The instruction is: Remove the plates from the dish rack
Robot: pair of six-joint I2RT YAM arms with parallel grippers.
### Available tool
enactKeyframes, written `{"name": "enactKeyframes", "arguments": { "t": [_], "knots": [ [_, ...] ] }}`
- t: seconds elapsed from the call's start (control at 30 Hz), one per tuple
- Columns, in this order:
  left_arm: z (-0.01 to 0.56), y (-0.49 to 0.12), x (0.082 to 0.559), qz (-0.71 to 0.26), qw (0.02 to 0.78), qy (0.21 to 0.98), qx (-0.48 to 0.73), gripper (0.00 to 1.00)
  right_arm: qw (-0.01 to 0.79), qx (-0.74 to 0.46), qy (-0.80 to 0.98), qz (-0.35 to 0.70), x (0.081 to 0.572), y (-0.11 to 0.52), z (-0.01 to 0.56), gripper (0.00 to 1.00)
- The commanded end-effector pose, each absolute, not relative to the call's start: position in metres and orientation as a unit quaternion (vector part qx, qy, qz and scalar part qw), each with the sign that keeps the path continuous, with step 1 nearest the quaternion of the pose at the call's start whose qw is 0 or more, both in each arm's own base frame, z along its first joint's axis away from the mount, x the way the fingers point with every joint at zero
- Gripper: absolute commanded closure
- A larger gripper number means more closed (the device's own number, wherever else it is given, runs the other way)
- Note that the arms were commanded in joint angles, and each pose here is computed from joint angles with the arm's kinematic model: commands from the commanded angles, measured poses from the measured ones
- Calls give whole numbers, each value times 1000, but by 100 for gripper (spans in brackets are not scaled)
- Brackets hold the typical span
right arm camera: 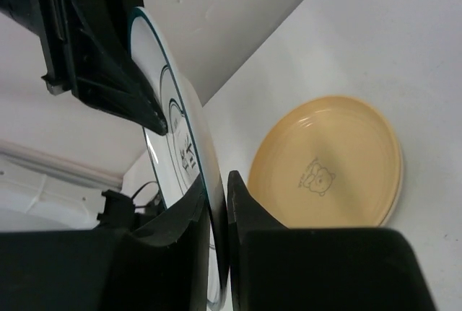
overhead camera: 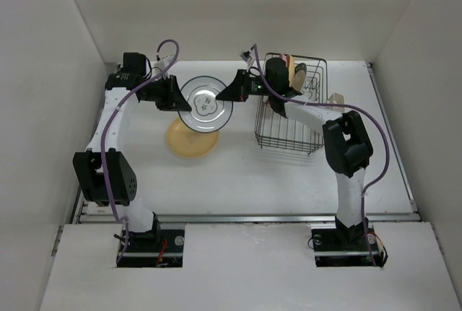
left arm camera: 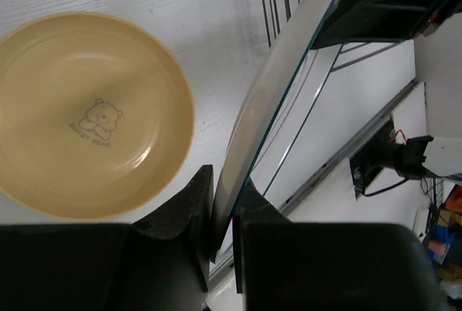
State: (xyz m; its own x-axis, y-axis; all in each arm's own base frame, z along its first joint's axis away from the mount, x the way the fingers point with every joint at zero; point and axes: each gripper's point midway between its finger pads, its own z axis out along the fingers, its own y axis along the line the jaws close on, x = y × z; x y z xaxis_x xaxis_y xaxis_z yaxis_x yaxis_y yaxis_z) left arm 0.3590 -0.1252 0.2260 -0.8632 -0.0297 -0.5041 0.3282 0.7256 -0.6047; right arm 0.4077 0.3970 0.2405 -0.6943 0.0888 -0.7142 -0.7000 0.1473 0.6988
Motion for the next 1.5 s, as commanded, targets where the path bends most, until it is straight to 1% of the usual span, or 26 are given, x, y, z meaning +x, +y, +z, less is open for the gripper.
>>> {"name": "enactKeyframes", "arguments": {
  "t": [0.0,0.03,0.07,0.13,0.17,0.2,0.23,0.27,0.3,0.4,0.43,0.5,0.63,0.7,0.83,0.9,0.93,1.0,1.07,1.1,1.17,1.23,1.27,1.33,1.4,1.47],
  "knots": [
    [231,-113,369,-315,279,904,82,100,336,-304,605,654,370,416,306,100],
    [230,-113,366,-315,272,906,80,100,334,-298,611,653,371,416,304,95],
    [229,-112,367,-310,273,907,78,100,330,-296,615,653,372,416,304,84],
    [229,-108,365,-298,274,911,74,100,332,-302,617,646,373,416,305,59],
    [228,-106,366,-291,275,914,72,100,335,-301,623,640,376,417,303,38],
    [229,-103,363,-281,276,917,69,100,328,-282,650,625,382,416,295,34],
    [226,-98,365,-266,278,921,64,100,350,-291,654,605,386,414,297,30],
    [226,-83,371,-221,291,929,52,100,362,-281,668,586,395,408,296,25],
    [228,-73,374,-193,304,932,38,100,371,-253,701,553,406,402,288,23],
    [228,-29,392,-97,341,934,-35,100,427,-212,730,490,428,376,303,21],
    [229,-18,397,-81,349,932,-58,100,455,-181,743,457,439,360,312,21],
    [235,-3,407,-45,373,922,-96,100,475,-148,755,428,449,337,315,21],
    [217,17,430,4,374,919,-122,100,515,-91,765,375,458,293,336,21],
    [221,17,437,4,376,919,-122,100,528,-77,767,357,453,275,348,21],
    [229,-2,440,-47,386,916,-96,100,544,-74,769,327,447,252,351,21],
    [238,-20,434,-92,393,912,-76,100,542,-78,772,323,444,250,347,21],
    [238,-20,434,-92,393,912,-76,100,542,-79,772,323,444,250,347,21],
    [249,-37,423,-146,387,909,-48,100,528,-83,779,327,440,251,339,21],
    [251,-59,406,-200,362,910,-7,100,525,-89,778,333,435,253,339,21],
    [253,-82,391,-266,339,902,34,100,518,-95,783,332,433,253,333,21],
    [240,-106,360,-311,284,902,98,100,503,-104,787,342,425,256,323,21],
    [220,-125,341,-324,223,906,154,100,490,-106,794,344,419,256,312,21],
    [206,-129,321,-327,172,914,168,100,492,-107,793,344,416,255,314,21],
    [182,-135,310,-319,120,916,211,100,485,-99,797,347,411,253,315,21],
    [173,-150,288,-324,72,911,246,100,477,-93,806,339,402,247,315,21],
    [175,-167,275,-354,64,889,284,100,471,-89,811,334,394,242,317,21]
  ]
}}
